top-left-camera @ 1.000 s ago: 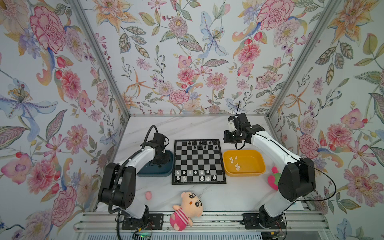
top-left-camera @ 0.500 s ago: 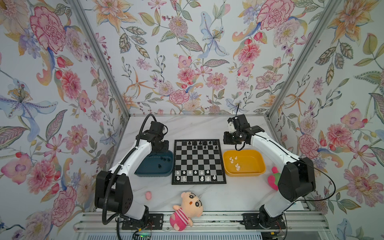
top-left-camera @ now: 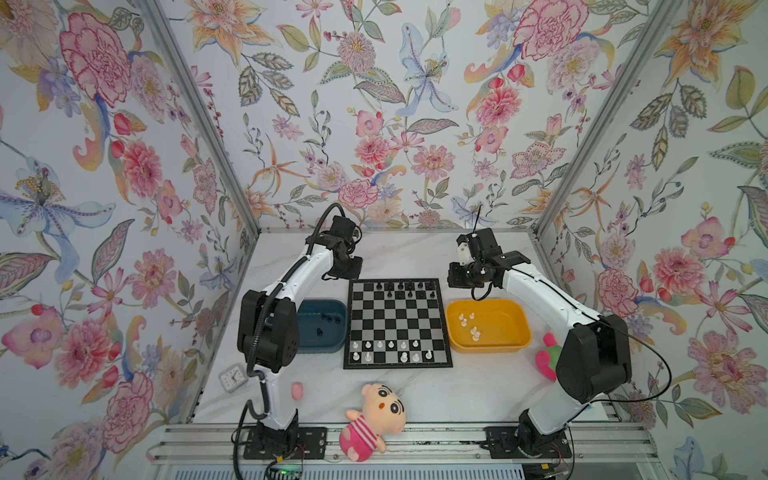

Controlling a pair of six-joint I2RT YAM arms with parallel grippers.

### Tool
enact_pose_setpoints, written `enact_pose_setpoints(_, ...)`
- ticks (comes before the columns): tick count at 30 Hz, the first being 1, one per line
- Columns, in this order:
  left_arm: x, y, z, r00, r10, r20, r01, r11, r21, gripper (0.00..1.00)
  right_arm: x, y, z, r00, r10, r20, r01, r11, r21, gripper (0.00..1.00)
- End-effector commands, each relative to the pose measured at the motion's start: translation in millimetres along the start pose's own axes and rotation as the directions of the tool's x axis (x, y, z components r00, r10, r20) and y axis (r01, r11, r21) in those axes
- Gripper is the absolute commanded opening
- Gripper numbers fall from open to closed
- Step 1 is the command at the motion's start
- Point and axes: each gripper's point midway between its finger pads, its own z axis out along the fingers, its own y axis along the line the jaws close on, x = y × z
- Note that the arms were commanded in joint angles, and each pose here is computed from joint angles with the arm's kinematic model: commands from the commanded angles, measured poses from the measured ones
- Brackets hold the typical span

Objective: Set up the chess pieces on the board
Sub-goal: 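Lift the black piece and carry it over the board's farthest rank, then lower the black piece onto the farthest rank and open the left gripper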

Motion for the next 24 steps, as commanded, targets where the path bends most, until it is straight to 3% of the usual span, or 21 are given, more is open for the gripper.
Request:
enact_pose_setpoints(1,-21,-18,0,0.999,0.049,0.021,-0.050,0.998,0.039,0.00,-2,2,-7,1.000,0.005,0.016,-0.005,1.000,-0.020,0.07)
enact_pose_setpoints(7,-26,-29,27,0.995,0.093,-0.035,-0.091,0.995,0.042,0.00,3,1,-3,1.000,0.014,-0.001,-0.014,1.000,-0.024,0.07)
enact_pose_setpoints(24,13,-32,66,0.987,0.090,-0.137,-0.084,0.995,0.054,0.00,9,3,5,0.999,0.027,-0.021,-0.028,0.999,-0.046,0.06)
